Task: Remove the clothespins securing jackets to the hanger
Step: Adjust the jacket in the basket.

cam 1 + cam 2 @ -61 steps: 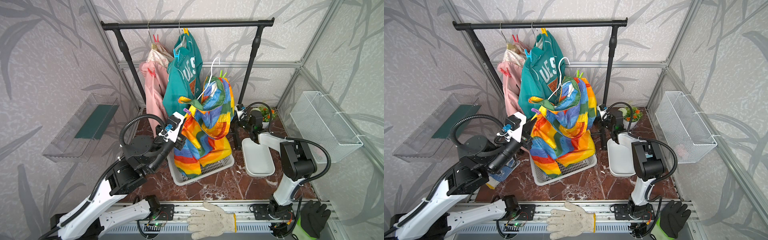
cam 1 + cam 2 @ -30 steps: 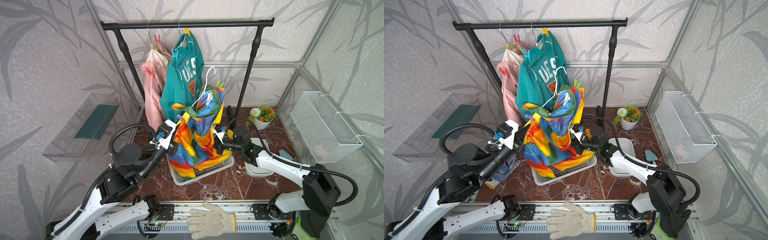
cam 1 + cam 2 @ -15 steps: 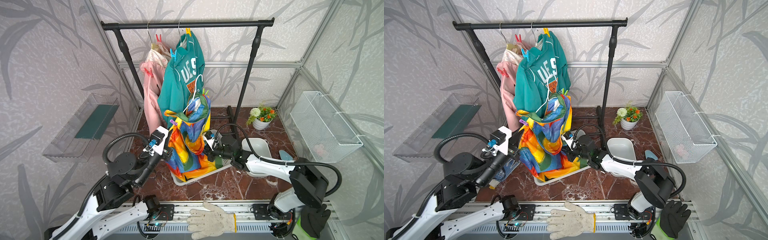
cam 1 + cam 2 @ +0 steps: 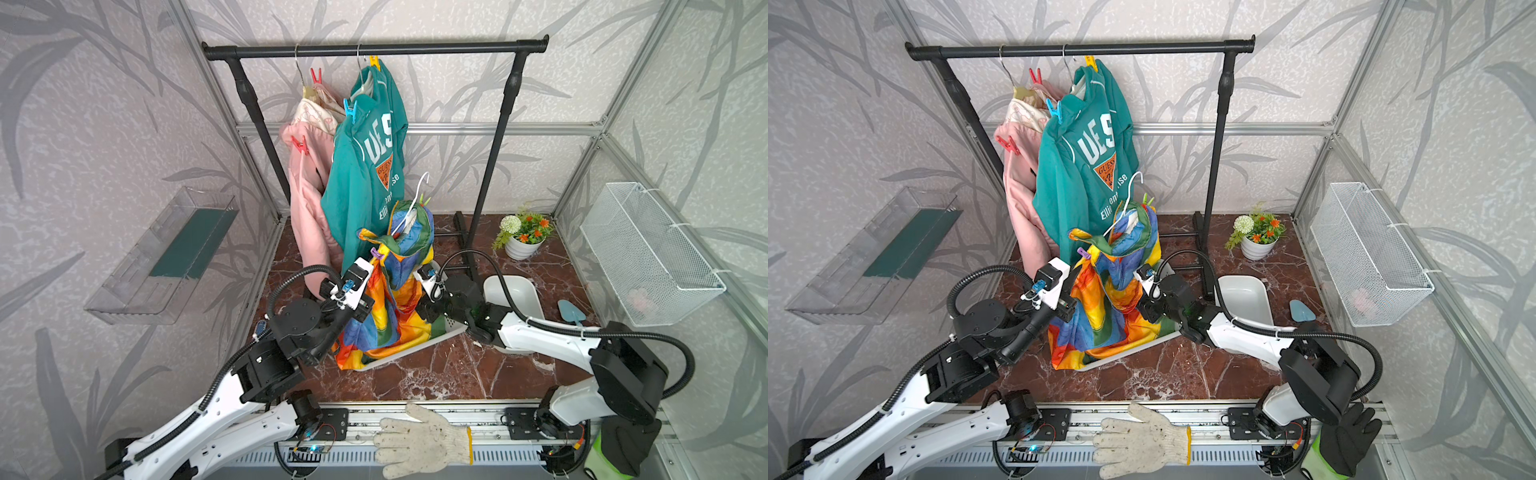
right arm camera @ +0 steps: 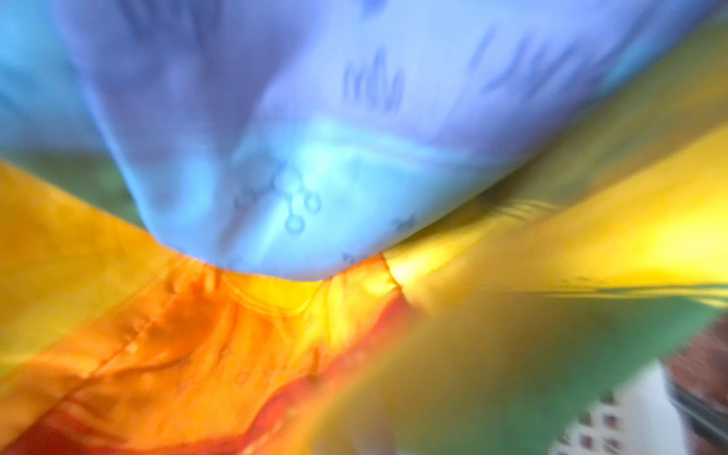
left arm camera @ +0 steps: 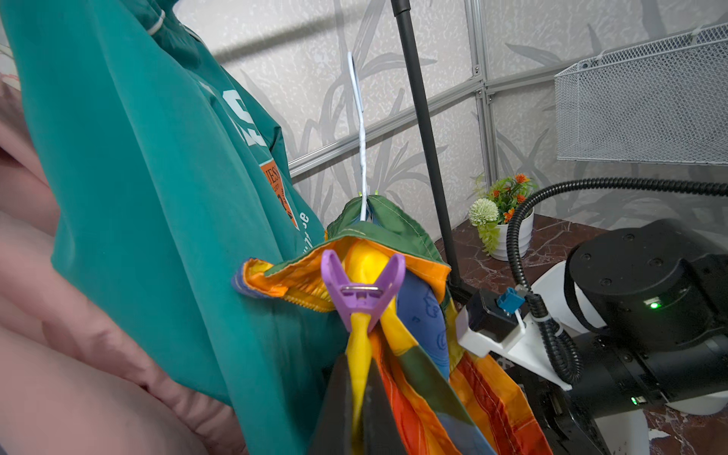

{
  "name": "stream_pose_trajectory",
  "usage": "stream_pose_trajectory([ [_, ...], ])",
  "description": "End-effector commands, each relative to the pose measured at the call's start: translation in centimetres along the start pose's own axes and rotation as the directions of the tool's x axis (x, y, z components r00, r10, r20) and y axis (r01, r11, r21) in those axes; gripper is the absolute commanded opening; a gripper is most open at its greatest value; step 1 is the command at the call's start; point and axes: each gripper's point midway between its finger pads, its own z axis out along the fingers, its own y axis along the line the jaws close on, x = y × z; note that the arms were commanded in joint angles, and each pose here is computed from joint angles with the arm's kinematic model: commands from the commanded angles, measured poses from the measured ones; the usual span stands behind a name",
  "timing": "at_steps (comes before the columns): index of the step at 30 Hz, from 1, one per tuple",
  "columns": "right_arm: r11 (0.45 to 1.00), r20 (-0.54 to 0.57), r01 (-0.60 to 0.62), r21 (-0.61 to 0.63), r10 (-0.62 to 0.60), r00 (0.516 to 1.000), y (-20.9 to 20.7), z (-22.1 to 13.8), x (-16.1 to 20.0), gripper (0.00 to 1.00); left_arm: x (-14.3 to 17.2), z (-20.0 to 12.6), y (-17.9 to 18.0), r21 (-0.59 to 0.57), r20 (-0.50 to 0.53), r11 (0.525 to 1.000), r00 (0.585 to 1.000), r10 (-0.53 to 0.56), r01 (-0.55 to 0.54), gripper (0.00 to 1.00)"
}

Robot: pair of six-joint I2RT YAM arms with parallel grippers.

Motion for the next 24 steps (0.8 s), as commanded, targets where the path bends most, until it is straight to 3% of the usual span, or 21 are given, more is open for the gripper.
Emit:
stream_pose_trajectory([
  [1, 0.991, -0.054, 0.034, 0.131, -0.027, 0.998, -2.7, -1.7, 0.9, 0.76, -3.0, 0.2, 0.7, -0.025, 0.125, 0.998, 0.991, -0.051, 0.054, 0.0],
  [5, 0.979, -0.058, -0.009, 0.203, 0.021, 0.998, -5.3, -3.5, 1.1, 0.8, -2.9, 0.7, 0.4, -0.026, 0.123, 0.998, 0.991, -0.047, 0.05, 0.0],
  [10, 0.969, -0.002, -0.114, 0.219, 0.117, 0.993, -7.8, -6.3, 0.4, 0.85, -2.3, 1.2, -0.1, -0.009, 0.084, 0.999, 0.996, -0.031, 0.031, 0.0],
  [18, 0.951, -0.002, -0.238, 0.197, 0.244, 0.97, -9.6, -9.3, -0.1, 0.87, 0.1, 2.2, -0.7, -0.024, -0.001, 0.999, 1.0, 0.027, -0.027, 0.0],
  [24, 0.962, -0.014, -0.201, 0.182, 0.207, 0.978, -9.7, -10.1, -0.1, 0.92, 0.3, 2.6, 0.0, -0.081, 0.003, 0.997, 1.0, -0.003, 0.003, 0.0],
])
